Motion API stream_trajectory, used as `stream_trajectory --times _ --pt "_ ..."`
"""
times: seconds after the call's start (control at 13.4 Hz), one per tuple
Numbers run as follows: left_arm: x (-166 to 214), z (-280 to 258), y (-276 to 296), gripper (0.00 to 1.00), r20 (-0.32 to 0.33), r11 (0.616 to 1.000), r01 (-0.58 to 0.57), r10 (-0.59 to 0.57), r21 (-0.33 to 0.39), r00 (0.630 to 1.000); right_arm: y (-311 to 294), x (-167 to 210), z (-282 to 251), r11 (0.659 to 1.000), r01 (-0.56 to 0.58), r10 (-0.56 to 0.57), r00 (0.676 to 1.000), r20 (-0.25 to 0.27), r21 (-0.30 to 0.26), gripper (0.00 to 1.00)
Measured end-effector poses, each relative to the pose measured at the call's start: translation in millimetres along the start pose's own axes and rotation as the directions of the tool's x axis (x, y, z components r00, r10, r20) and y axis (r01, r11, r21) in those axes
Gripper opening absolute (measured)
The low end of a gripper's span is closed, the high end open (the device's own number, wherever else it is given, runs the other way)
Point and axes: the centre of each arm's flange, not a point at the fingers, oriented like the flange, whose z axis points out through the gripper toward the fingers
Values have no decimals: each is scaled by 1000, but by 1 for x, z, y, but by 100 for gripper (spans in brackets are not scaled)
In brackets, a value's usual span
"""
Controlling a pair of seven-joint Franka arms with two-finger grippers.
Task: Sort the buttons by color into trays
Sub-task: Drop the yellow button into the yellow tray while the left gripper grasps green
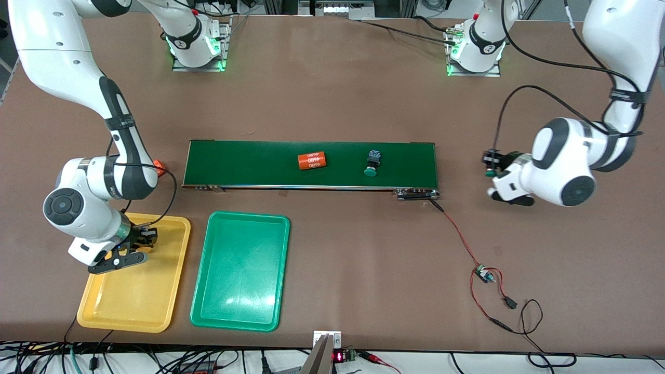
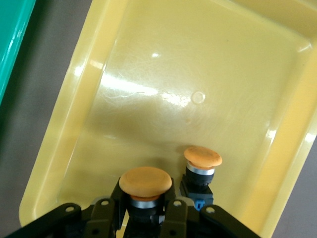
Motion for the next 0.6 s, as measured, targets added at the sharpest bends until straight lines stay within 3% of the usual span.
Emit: stream_trajectory --times 0.15,0.3,0.6 --pt "-2 3 58 33 -5 1000 26 -26 -13 1000 -1 -1 6 1000 -4 4 1000 6 2 33" --pt "3 7 92 33 -54 1000 7 -7 -10 999 -3 -1 13 1000 -7 7 1000 3 4 37" --pt "26 29 116 33 -117 999 -35 30 -41 993 -4 1 19 1000 -8 9 1000 -17 3 69"
